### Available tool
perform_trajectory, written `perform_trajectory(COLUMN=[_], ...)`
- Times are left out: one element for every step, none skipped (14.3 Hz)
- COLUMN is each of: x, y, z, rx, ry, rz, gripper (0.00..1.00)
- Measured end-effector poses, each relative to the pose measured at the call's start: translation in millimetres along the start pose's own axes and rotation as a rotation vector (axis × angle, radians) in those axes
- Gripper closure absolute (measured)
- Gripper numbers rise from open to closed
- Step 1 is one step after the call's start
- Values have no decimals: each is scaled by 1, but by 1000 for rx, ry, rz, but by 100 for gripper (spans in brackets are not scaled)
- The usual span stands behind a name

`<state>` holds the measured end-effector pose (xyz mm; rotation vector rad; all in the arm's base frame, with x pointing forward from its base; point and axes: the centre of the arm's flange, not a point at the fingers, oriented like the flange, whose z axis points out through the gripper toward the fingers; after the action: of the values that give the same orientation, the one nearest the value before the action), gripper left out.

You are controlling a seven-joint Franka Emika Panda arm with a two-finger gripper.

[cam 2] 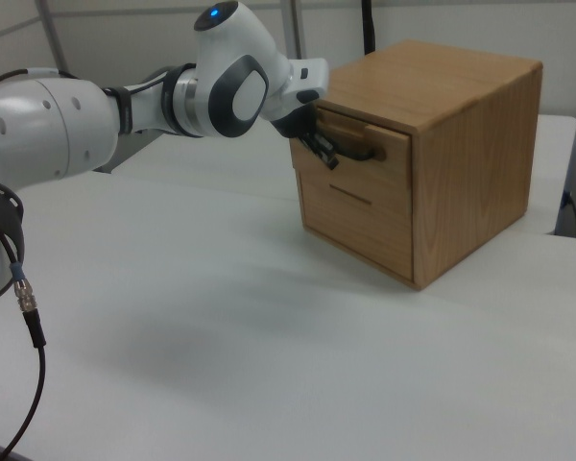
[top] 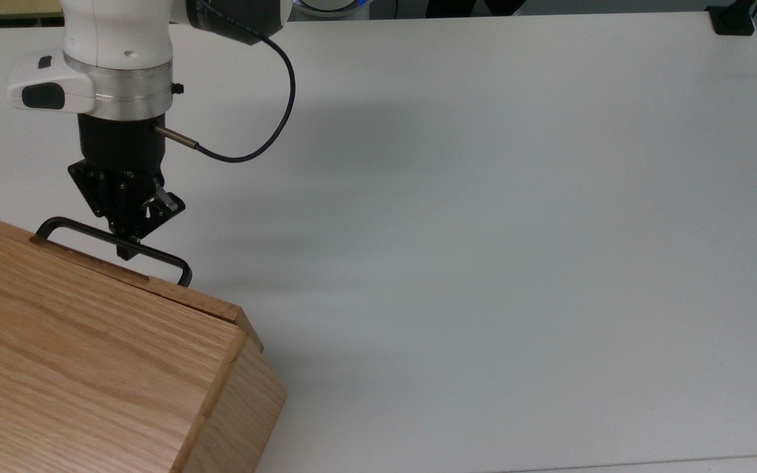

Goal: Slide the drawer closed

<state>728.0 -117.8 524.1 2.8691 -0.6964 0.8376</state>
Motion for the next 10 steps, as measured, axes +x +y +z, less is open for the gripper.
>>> perform_trajectory(x=[1,3,3,4,4,4,5,5,6,6], y=[1,3,5,6,6,6,6,7,9,11], z=[1,2,2,2,2,2,1,-1,-5,-12], rx=[3,3,2,1,1,1,1,0,-4,-12], ry=[12,19,21,21,22,23,24,23,17,-1], rz=[2,4,6,7,7,8,8,7,5,2], gripper=[99,99,99,99,99,99,99,99,99,99])
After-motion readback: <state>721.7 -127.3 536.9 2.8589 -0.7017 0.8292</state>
